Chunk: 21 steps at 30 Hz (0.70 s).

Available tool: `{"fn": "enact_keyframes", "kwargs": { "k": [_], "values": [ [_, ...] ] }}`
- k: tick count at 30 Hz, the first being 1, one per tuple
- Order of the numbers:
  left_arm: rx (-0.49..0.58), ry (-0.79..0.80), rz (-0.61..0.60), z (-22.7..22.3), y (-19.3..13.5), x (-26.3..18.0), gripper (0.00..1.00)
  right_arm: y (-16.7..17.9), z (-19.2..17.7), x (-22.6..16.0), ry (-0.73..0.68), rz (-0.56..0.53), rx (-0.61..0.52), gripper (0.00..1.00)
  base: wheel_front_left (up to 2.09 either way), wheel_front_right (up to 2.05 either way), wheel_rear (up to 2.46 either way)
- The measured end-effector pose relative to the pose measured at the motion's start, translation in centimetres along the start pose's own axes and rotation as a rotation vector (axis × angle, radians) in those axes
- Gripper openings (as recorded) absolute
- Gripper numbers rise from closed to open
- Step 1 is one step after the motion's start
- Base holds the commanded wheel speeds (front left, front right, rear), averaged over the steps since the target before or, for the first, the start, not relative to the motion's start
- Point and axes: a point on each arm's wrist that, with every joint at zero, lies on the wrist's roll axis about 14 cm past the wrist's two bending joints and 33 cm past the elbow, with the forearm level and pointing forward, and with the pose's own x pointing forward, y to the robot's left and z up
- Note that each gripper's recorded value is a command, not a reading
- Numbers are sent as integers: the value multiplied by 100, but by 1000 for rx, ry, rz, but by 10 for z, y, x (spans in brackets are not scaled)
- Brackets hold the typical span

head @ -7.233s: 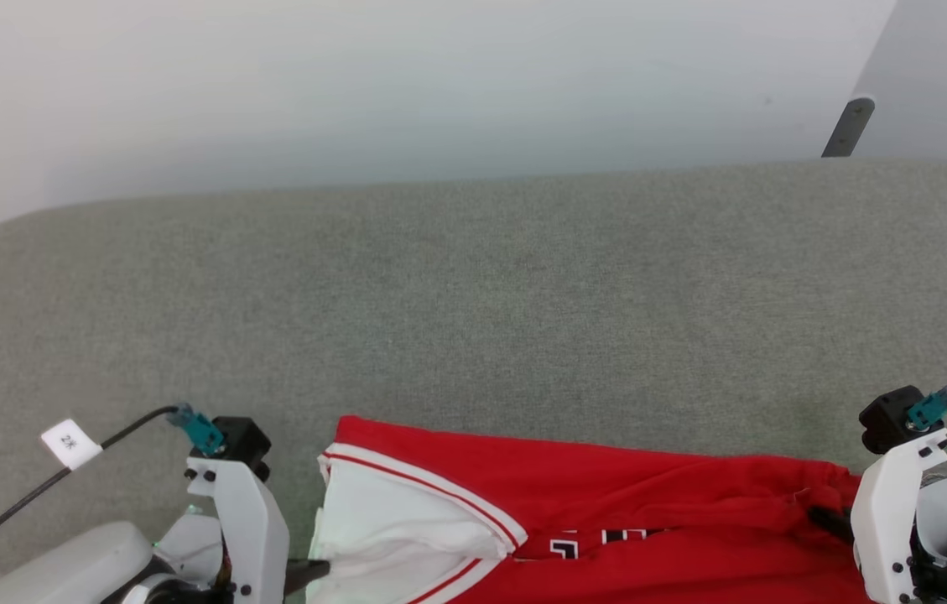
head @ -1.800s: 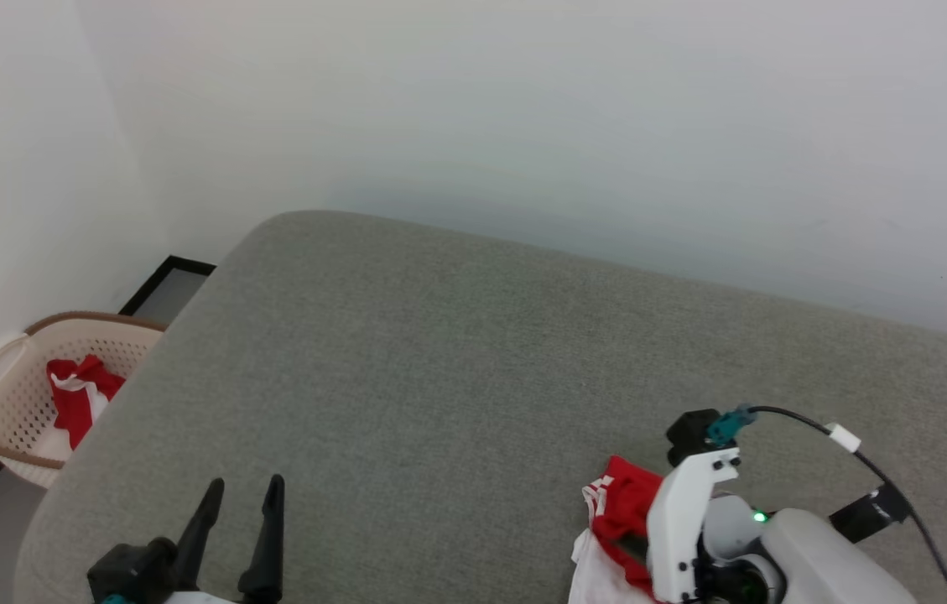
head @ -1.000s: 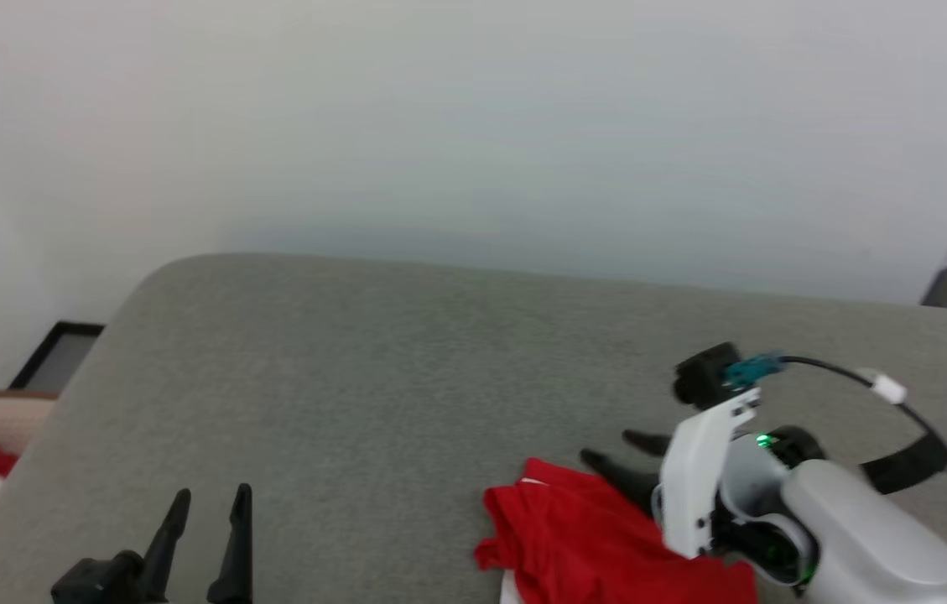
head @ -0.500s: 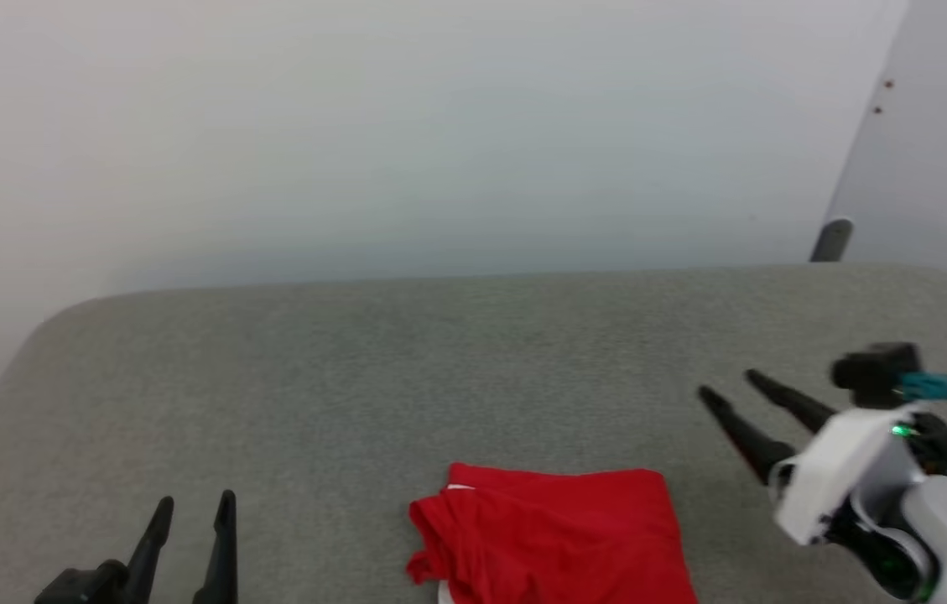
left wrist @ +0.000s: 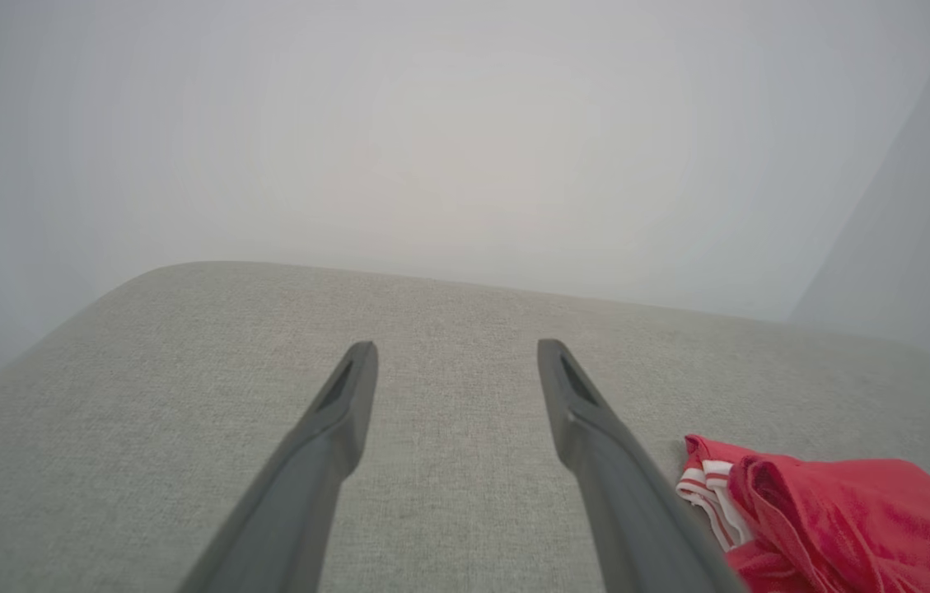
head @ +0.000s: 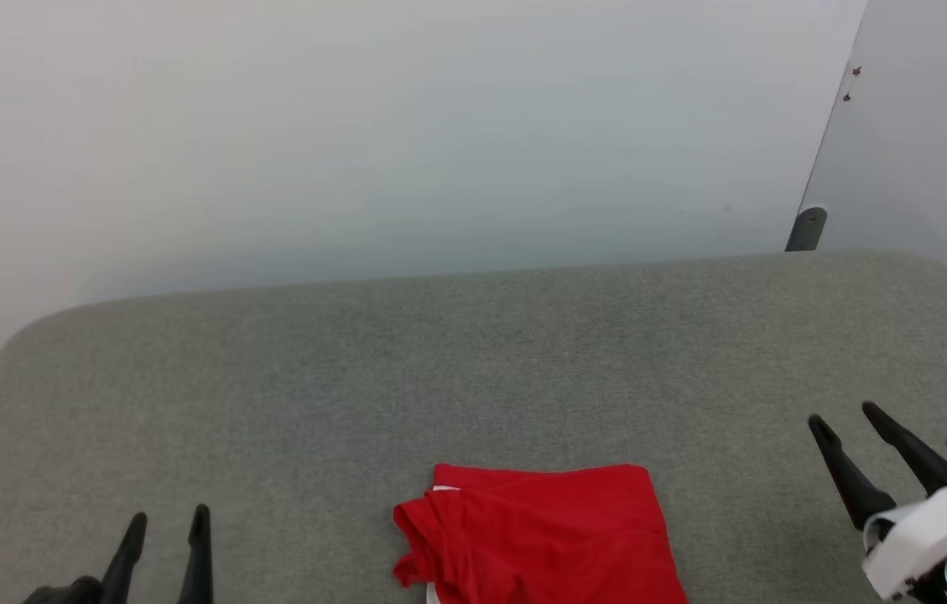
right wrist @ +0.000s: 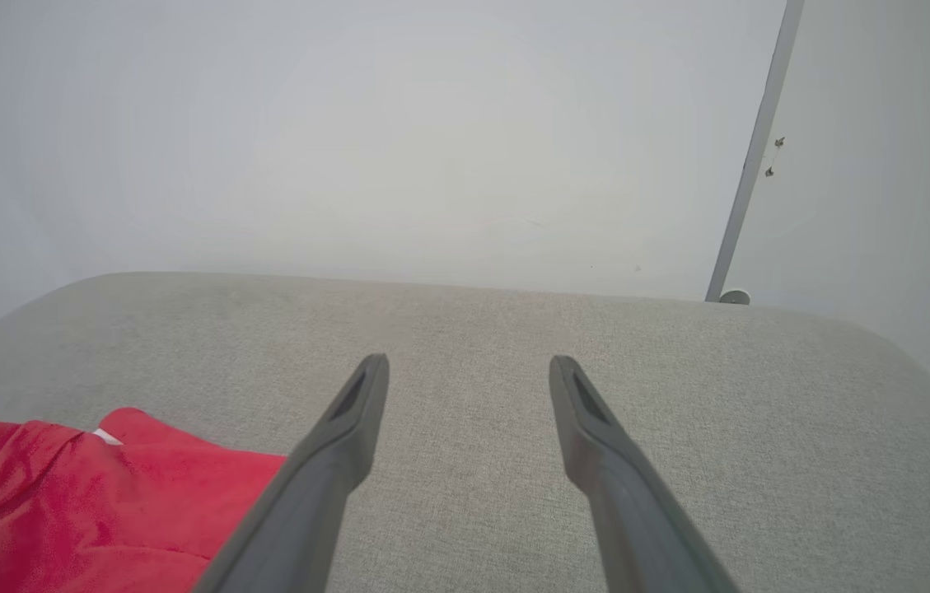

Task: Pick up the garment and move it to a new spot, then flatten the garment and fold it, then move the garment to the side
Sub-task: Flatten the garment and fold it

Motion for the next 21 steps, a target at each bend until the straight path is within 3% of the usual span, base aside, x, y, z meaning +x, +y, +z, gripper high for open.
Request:
{"fn": "enact_keyframes", "kwargs": {
  "k": [21],
  "values": [
    [-6,5,85,-2,26,-17,100,17,-28,-31,-27,-54,6,100,0,0,0]
  ]
}}
